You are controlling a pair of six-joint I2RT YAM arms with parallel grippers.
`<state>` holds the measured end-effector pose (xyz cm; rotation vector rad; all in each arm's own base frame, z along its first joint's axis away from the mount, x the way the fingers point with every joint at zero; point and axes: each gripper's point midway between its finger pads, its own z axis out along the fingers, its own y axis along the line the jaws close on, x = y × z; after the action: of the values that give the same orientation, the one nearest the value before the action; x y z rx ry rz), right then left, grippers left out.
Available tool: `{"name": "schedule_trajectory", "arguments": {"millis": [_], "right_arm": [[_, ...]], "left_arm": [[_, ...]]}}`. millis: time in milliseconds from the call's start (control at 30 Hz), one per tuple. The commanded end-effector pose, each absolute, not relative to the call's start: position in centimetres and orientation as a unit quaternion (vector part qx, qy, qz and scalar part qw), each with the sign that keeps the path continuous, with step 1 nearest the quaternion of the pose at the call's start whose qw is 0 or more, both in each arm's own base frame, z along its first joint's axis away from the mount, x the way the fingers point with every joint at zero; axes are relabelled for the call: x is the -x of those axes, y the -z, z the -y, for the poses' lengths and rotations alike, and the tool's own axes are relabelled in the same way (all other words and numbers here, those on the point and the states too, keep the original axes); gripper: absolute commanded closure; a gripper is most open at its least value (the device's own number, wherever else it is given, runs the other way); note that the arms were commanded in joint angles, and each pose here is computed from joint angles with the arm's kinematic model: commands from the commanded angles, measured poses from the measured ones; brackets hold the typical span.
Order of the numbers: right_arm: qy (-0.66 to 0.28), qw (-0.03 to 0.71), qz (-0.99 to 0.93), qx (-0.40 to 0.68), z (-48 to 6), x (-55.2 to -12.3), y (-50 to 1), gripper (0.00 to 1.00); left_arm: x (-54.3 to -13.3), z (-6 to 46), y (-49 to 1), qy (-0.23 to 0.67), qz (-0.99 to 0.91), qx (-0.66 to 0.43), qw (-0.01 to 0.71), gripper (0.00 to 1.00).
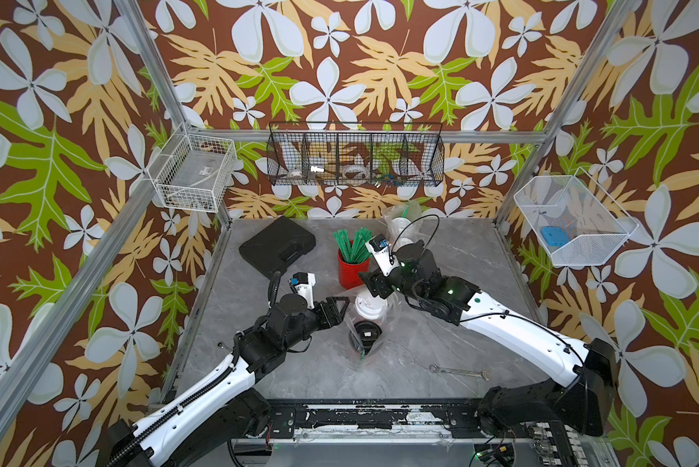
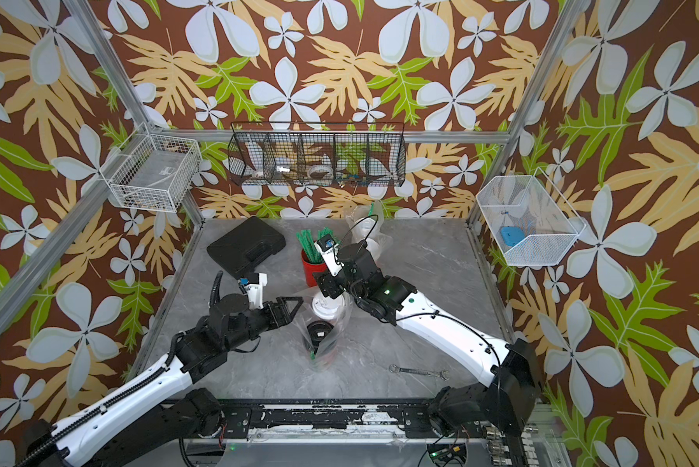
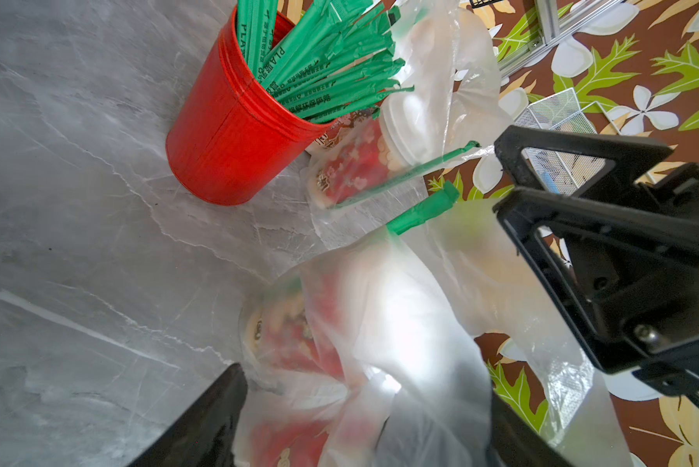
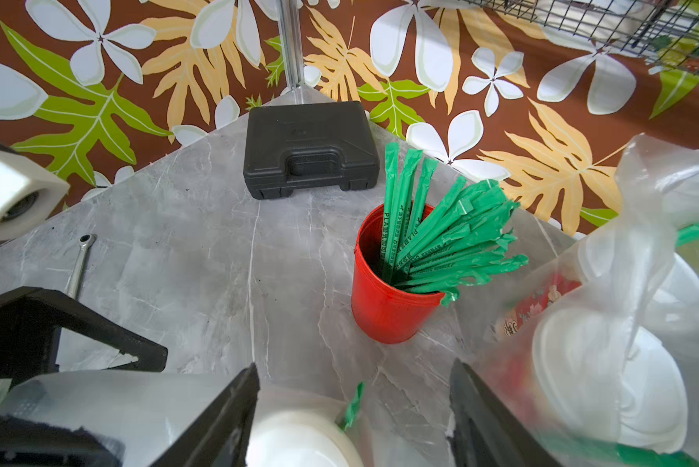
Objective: Pack milk tea into plastic carrier bags
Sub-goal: Reset both arms
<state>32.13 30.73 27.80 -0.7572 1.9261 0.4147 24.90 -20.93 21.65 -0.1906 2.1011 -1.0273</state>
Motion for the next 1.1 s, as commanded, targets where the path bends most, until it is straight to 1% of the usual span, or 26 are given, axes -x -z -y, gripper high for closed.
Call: {"name": "schedule_trajectory", "arguments": {"millis": [0,300,500,600,733,900,1067], "right_arm": [[-0.168,0.509,-0.788,0.303,-30.5,-32.5,-28.7,0.26],[-0.169,0.517,-0.786,0.295,-30.1,-32.6,-29.5,0.25],[-0.179,0.521,-0.783,0.290,-29.8,-32.6,-30.3,0.17],[-0.181,0.522,-0.783,0.286,-29.5,-32.7,-30.7,0.12],[-0.181,0.529,-0.780,0.281,-29.0,-32.9,-31.3,0.01],[-0.175,0.532,-0.782,0.274,-28.4,-33.3,-32.4,0.00],[-0.180,0.548,-0.780,0.245,-26.6,-33.9,-34.7,0.00]], "left_arm": [[-24.9,21.1,-22.5,0.409,-0.819,0.065,0.397,0.14],[-24.3,21.4,-24.3,0.429,-0.805,0.042,0.408,0.06],[-23.8,21.1,-25.9,0.436,-0.793,0.028,0.425,0.01],[-23.8,20.4,-26.7,0.423,-0.794,0.031,0.436,0.00],[-23.7,18.8,-27.9,0.391,-0.797,0.037,0.458,0.00],[-23.6,16.1,-29.9,0.346,-0.792,0.051,0.501,0.00],[-23.6,12.9,-33.7,0.305,-0.766,0.084,0.559,0.00]]}}
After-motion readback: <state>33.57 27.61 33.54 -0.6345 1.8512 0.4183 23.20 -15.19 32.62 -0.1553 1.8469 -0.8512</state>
